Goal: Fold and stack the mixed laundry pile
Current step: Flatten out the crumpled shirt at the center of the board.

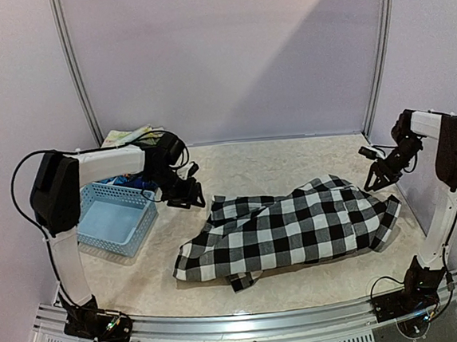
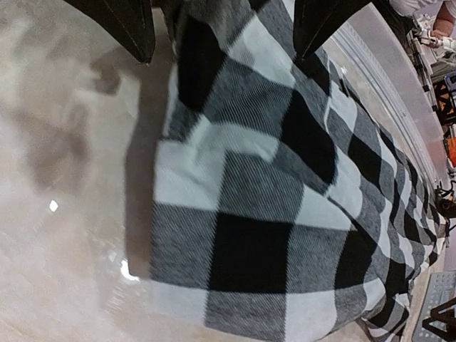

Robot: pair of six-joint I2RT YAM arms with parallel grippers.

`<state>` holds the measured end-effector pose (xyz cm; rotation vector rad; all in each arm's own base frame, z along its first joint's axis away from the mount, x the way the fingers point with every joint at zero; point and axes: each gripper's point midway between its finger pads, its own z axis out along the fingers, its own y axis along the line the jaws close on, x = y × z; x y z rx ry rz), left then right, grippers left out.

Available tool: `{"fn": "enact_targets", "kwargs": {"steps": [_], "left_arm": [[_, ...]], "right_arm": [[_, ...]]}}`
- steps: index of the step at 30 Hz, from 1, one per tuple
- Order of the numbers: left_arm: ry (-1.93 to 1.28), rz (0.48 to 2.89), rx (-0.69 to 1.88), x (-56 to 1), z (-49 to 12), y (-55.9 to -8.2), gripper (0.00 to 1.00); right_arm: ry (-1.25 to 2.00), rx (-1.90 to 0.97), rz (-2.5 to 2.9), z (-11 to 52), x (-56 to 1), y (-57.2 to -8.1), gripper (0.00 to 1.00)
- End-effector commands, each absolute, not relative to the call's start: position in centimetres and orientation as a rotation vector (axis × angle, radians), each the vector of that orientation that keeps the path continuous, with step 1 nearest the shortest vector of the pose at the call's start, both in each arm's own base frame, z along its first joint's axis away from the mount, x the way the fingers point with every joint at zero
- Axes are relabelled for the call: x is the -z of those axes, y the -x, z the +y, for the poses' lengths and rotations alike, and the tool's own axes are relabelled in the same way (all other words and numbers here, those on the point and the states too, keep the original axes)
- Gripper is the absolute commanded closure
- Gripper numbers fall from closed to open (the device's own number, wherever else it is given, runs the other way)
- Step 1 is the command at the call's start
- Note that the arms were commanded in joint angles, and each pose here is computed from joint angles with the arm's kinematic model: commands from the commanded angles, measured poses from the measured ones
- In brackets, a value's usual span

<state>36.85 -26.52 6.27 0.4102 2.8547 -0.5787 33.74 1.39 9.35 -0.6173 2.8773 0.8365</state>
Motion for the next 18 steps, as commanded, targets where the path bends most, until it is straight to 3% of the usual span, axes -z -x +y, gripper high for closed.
{"fn": "enact_targets", "kwargs": {"steps": [1,10,18], "left_arm": [[-0.362,2.819,0.719,-6.1,-27.3,-37.6,0.43],[-0.307,2.79,0.754,-7.0,-26.5,-36.9,0.44],[-0.314,2.77,0.793,-7.9,-26.7,-36.3,0.44]], "right_arm": [[0.658,-0.9,2.843,5.2,-7.1,-36.1,0.33],[0.575,-0.882,2.873,5.7,-6.0,-38.5,0.53],[0.496,-0.756,2.845,3.7,-7.0,-40.2,0.39]]}}
